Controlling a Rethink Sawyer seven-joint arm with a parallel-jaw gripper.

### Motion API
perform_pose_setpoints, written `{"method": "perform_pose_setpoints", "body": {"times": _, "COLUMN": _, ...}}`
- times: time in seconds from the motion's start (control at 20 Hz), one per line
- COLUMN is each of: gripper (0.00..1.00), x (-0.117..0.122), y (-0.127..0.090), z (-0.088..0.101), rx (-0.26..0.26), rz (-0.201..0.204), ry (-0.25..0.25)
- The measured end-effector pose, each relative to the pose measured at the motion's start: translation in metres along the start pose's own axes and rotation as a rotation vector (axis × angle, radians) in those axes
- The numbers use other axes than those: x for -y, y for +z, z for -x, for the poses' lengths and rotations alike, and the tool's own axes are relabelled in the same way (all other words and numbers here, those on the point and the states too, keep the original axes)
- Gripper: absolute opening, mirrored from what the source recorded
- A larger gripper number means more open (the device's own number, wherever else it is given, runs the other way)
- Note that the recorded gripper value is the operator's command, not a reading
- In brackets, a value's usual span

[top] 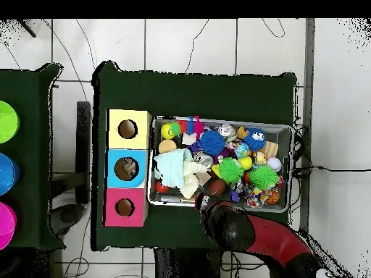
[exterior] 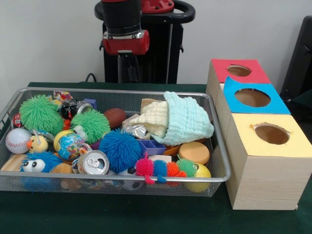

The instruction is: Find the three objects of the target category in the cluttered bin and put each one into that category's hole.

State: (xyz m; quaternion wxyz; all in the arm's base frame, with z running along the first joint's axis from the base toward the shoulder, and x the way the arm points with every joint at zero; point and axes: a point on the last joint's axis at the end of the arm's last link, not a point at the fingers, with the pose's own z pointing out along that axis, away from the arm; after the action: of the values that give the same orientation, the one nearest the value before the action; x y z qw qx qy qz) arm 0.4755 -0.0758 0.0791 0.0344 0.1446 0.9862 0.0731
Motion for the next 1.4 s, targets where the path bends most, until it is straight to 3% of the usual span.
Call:
{"method": "perform_pose_setpoints", "body": {"times": 0.2, "gripper": 0.00, "x": 0.005, "y": -0.001, "z": 0.002, "rx": 0.002, "rz": 0.001, "ry": 0.020}}
{"method": "perform_pose_setpoints", "body": {"times": 0.9, "gripper": 0.00, "x": 0.060, "y": -0.007, "z": 0.018, "rx": 0.029, "rz": 0.002, "ry": 0.127}}
{"method": "perform_pose_setpoints", "body": {"times": 1.4, "gripper": 0.00, "x": 0.080, "y": 0.023, "z": 0.072, "rx": 0.029, "rz": 0.018, "ry": 0.151}}
